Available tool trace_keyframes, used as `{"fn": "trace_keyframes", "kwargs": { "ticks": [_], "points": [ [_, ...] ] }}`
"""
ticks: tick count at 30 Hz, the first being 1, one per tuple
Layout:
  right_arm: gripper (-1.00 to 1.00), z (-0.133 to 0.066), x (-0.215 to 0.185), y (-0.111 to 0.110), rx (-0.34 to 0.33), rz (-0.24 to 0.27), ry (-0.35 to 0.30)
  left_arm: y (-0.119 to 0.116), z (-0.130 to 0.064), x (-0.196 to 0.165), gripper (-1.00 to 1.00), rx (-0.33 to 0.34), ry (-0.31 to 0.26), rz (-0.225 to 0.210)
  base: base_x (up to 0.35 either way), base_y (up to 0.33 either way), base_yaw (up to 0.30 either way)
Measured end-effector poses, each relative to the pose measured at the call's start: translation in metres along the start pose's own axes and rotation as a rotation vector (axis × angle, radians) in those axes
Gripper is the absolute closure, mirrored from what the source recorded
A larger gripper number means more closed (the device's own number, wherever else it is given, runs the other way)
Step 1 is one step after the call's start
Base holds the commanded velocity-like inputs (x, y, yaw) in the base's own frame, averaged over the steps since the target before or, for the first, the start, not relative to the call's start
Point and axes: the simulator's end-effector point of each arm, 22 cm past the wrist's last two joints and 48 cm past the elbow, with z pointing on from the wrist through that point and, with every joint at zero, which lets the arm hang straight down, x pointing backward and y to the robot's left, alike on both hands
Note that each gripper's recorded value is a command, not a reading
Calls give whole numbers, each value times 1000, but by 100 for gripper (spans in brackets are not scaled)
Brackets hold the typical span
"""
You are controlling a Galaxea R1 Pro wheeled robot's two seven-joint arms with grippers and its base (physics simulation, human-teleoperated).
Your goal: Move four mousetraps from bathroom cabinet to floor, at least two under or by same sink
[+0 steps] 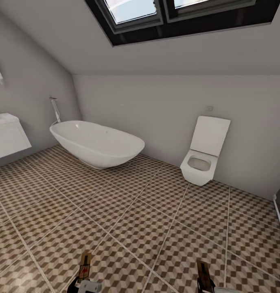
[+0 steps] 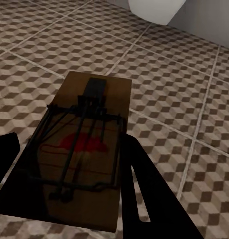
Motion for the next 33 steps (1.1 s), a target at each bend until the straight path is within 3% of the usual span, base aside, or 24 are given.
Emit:
{"fn": "trace_keyframes", "kwargs": {
  "ticks": [29, 33],
  "points": [
    [100, -3, 6, 10, -8, 14, 16, 2, 0, 1, 100, -1, 1, 3, 0, 0, 82],
    [100, -3, 6, 10, -9, 14, 16, -29, -2, -2, 100, 70, 8, -1, 0, 0, 80]
  ]
}}
